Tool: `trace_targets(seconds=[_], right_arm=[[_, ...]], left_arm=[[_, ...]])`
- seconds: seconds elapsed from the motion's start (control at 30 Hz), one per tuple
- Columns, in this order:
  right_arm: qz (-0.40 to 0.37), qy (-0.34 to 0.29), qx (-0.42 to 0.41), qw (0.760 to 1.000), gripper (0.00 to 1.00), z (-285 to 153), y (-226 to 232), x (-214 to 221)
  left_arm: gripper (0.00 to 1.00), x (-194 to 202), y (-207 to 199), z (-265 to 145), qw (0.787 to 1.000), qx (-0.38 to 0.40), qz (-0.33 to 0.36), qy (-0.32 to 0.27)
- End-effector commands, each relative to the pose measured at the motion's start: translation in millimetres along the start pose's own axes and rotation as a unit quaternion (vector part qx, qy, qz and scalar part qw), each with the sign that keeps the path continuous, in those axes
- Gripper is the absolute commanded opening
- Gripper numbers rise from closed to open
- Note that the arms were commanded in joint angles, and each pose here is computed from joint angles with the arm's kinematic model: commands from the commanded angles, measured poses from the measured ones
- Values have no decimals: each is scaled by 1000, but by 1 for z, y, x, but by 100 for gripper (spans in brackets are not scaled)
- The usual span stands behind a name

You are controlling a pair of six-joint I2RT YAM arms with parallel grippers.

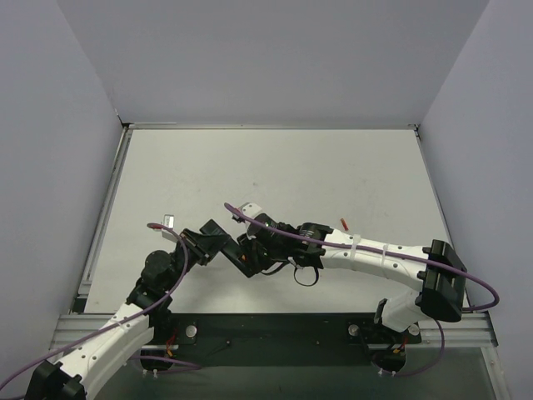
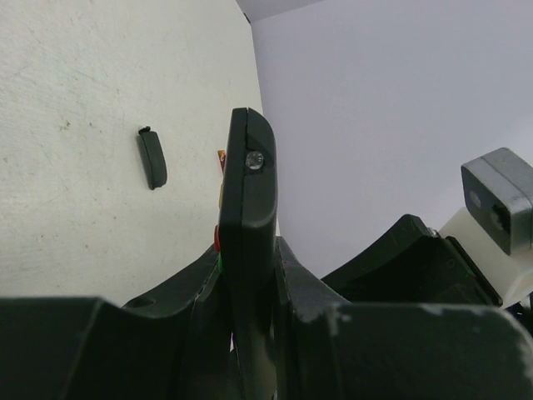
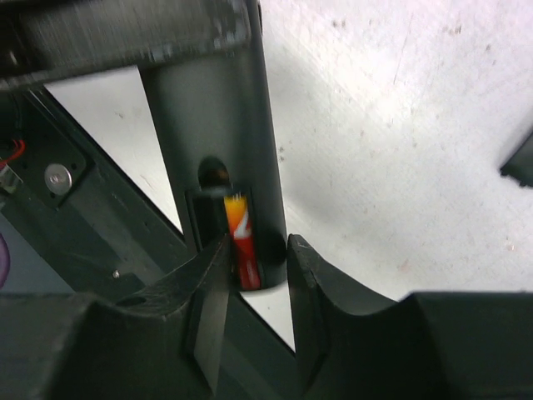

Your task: Load the batteries into the remote control

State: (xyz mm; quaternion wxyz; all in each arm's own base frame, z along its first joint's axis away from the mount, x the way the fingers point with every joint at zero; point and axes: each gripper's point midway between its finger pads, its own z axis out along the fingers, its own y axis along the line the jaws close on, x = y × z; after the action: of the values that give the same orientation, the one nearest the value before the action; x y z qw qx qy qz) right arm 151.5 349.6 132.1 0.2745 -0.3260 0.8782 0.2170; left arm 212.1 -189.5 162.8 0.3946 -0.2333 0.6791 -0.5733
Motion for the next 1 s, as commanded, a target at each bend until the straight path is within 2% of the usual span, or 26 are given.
trace_targets(seconds=[0.0, 0.23, 0.47, 0.97], right_arm=[[9, -86, -9, 996, 30, -3, 8, -44], [-6, -93, -16, 996, 34, -15, 7, -44], [-13, -68, -7, 998, 31, -8, 3, -33], [-22, -25, -38, 999, 32, 6, 16, -16]], left_arm=[[0, 9, -24, -7, 998, 59, 7, 24], [0, 2, -3, -7, 998, 16, 62, 2], [0, 1, -8, -8, 998, 21, 65, 2], [0, 0, -16, -8, 998, 31, 58, 1]])
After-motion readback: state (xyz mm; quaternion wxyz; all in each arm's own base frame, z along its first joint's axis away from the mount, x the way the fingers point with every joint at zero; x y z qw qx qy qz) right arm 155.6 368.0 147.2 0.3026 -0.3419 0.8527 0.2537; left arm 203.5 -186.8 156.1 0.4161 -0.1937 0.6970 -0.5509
